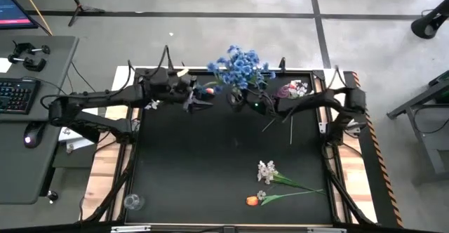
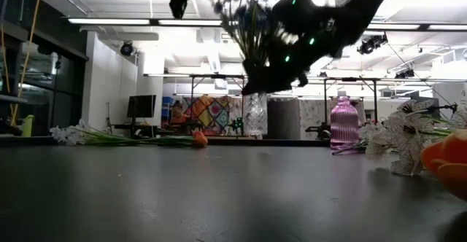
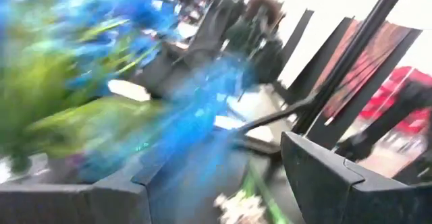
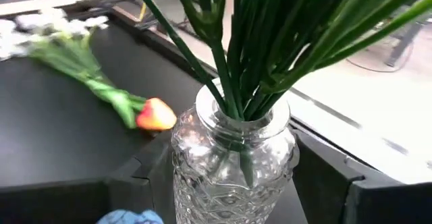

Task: Sort flowers into vase by color
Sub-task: Adjust the top transparent vase

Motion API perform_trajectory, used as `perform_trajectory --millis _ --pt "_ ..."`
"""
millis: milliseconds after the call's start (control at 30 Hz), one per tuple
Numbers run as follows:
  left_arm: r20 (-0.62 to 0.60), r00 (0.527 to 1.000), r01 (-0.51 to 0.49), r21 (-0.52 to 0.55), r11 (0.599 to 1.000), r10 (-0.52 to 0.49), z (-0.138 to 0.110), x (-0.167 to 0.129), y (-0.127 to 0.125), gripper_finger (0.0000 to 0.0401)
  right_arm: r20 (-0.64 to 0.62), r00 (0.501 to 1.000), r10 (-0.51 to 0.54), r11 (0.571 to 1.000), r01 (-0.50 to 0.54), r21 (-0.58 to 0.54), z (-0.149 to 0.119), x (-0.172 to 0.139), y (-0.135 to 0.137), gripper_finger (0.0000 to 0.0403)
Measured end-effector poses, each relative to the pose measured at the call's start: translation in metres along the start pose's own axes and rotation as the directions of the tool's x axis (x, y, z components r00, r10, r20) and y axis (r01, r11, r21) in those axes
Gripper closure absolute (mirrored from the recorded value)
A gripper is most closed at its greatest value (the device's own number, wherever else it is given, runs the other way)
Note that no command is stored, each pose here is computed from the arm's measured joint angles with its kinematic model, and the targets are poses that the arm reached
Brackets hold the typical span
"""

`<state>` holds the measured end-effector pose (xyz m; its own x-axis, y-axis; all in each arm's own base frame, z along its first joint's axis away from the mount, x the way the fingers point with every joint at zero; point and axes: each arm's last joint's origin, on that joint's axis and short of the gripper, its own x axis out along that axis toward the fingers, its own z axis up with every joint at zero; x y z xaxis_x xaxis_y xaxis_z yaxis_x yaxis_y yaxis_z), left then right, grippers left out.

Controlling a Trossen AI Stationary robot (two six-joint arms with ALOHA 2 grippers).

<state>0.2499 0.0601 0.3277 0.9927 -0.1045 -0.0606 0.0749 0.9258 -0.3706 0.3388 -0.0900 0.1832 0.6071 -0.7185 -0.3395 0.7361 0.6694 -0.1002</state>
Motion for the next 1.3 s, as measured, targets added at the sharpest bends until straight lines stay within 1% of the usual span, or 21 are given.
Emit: perform_trajectory --millis 67,167,267,367,467,633,800,967,1100,1200,1300 --pt "0.032 0.999 0.026 -0.038 0.999 -0.025 0.004 -0.001 -0.005 0.0178 0.015 1.000 -0.023 1.000 0.023 0.019 -0.004 0.010 -0.004 0.0195" --pt "0.070 0.996 0.060 -0.066 0.996 -0.055 0.008 -0.005 -0.014 0.0178 0.020 0.999 -0.045 0.999 0.045 0.029 -0.008 0.019 -0.008 0.0195" --pt "0.124 0.989 0.086 -0.075 0.993 -0.076 0.015 -0.012 -0.022 0.0178 0.006 0.999 -0.044 0.999 0.045 -0.011 -0.010 0.024 -0.013 0.0195" --pt "0.199 0.975 0.110 -0.054 0.992 -0.097 0.025 -0.022 -0.030 0.0178 -0.007 0.999 -0.050 0.997 0.050 -0.051 -0.011 0.025 -0.016 0.0192" --pt "0.261 0.960 0.112 -0.029 0.993 -0.100 0.033 -0.034 -0.037 0.0178 -0.013 0.999 -0.051 0.995 0.049 -0.081 -0.011 0.025 -0.017 0.0163" --pt "0.320 0.942 0.098 0.033 0.995 -0.103 0.041 -0.051 -0.045 0.0178 -0.034 0.999 -0.008 0.998 0.006 -0.056 -0.013 0.025 -0.015 0.0112" --pt "0.337 0.935 0.098 0.054 0.994 -0.111 0.044 -0.057 -0.049 0.0178 -0.036 0.999 0.001 1.000 -0.002 -0.026 -0.013 0.024 -0.013 0.0095" --pt "0.325 0.940 0.094 0.048 0.994 -0.104 0.043 -0.056 -0.048 0.0178 -0.054 0.999 0.007 0.999 -0.009 -0.046 -0.010 0.018 -0.013 0.0093" --pt "0.314 0.945 0.085 0.043 0.995 -0.094 0.042 -0.057 -0.047 0.0178 -0.105 0.994 -0.003 1.000 0.000 -0.029 -0.003 0.007 -0.020 0.0092" --pt "0.321 0.943 0.070 0.069 0.995 -0.089 0.043 -0.059 -0.046 0.0178 -0.147 0.989 -0.013 0.999 0.008 -0.031 0.003 -0.005 -0.026 0.0091" --pt "0.295 0.954 0.034 0.087 0.996 -0.059 0.041 -0.059 -0.042 0.0178 -0.177 0.984 -0.018 0.999 0.009 -0.049 0.010 -0.017 -0.033 0.0091"
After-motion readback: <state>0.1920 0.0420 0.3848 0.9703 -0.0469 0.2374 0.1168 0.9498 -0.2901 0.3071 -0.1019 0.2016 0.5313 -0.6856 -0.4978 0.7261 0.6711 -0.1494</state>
